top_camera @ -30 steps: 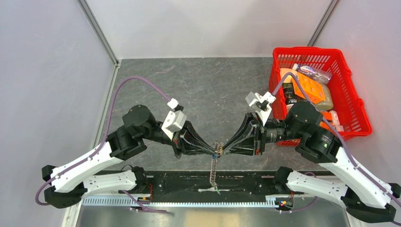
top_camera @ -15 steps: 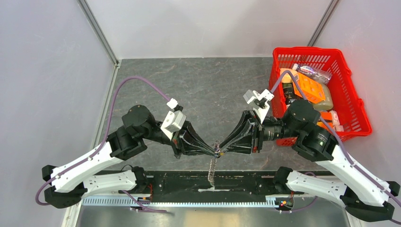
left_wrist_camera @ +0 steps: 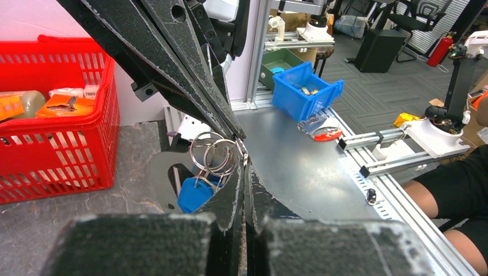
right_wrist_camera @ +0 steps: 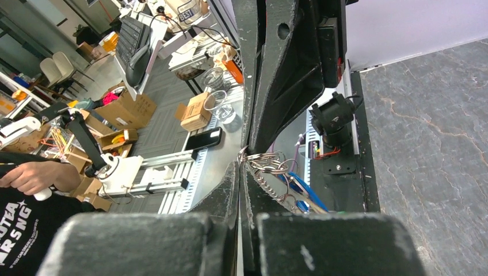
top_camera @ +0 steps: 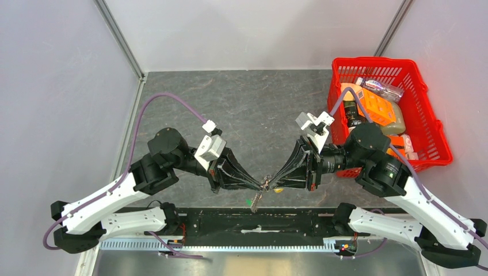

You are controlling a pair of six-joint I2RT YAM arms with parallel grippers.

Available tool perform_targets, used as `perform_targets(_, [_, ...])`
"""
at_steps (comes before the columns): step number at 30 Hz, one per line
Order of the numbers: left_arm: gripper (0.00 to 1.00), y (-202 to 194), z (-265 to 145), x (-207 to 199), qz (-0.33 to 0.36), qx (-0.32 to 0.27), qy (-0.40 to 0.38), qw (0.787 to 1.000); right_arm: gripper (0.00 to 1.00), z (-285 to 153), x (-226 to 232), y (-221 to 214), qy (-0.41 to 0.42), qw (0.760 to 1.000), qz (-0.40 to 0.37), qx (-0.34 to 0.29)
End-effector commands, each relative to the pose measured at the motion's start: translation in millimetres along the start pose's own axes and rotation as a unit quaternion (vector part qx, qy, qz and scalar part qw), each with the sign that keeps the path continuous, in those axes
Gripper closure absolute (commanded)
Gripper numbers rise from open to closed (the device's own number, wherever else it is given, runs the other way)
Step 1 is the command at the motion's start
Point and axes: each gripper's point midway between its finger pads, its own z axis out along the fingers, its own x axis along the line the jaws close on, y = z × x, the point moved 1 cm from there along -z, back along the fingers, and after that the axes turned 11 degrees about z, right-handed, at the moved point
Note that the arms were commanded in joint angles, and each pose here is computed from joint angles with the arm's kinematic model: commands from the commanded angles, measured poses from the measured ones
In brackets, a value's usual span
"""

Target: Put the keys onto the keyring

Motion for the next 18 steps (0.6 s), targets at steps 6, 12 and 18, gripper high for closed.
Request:
perform_targets(6, [0.98,22,-2,-4,0.023,-0.038,-0.003,0.999,1.00,6,-2,-1,0.002,1.000,-0.006,-0.002])
perform_targets(12, [0.98,24,-5,-3,0.023,-0.043,0.011,0.999,1.00,1,3,4,-0.002,1.000,-0.016,-0.022])
perform_targets(18, [0.98,29,-14,3,0.035,-0.068,0.056,0.996,1.00,-2,6,16,-0.010,0.998,-0.017,-0.066])
